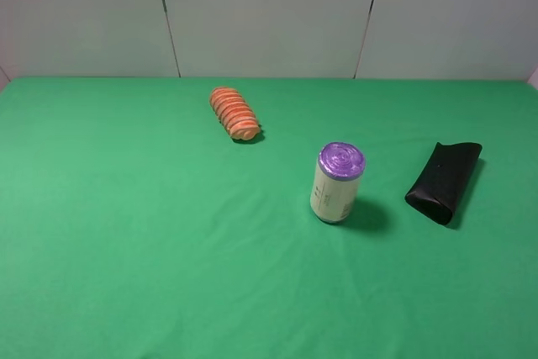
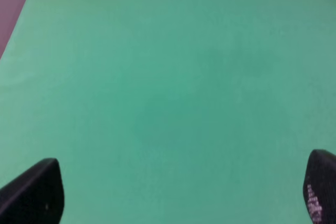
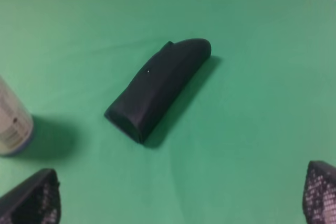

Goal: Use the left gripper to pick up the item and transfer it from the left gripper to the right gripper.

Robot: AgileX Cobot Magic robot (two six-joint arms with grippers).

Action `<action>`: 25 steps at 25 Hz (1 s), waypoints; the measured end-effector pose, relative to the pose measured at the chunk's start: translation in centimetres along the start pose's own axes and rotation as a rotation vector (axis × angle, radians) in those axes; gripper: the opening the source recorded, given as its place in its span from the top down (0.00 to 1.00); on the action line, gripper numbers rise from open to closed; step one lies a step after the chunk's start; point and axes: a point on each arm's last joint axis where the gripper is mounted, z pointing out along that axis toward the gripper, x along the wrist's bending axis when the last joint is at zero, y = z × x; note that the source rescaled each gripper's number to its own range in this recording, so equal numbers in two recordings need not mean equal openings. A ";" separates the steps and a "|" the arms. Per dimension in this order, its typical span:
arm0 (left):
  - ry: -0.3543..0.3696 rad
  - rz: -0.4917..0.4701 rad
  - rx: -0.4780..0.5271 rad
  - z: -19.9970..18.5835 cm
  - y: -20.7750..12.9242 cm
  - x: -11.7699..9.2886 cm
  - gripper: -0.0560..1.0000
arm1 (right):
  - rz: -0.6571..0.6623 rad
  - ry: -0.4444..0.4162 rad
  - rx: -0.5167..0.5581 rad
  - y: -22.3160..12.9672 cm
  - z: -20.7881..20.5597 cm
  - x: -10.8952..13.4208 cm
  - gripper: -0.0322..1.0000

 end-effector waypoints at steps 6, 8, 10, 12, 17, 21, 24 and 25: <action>0.000 0.000 0.000 0.0 0.0 0.0 0.24 | -0.023 -0.004 -0.043 0.0 0.8 0.1 0.00; 0.000 0.000 0.000 0.0 0.0 0.0 0.24 | -0.036 -0.006 -0.042 0.0 0.8 0.1 0.00; 0.000 0.000 0.000 0.0 0.0 0.0 0.24 | -0.038 -0.006 -0.042 0.0 0.8 0.1 0.00; 0.000 0.000 0.000 0.0 0.0 0.0 0.24 | -0.039 -0.006 -0.042 0.0 0.8 0.1 0.00; 0.000 0.000 0.000 0.0 0.0 0.0 0.24 | -0.041 -0.005 -0.042 0.0 0.8 0.1 0.00; 0.000 0.000 0.000 0.0 0.0 0.0 0.24 | -0.041 -0.005 -0.042 0.0 0.8 0.1 0.00; 0.000 0.000 0.000 0.0 0.0 0.0 0.24 | -0.041 -0.004 -0.042 0.0 0.8 0.1 0.00; 0.000 0.000 0.000 0.0 0.0 0.0 0.24 | -0.041 -0.004 -0.042 0.0 0.8 0.1 0.00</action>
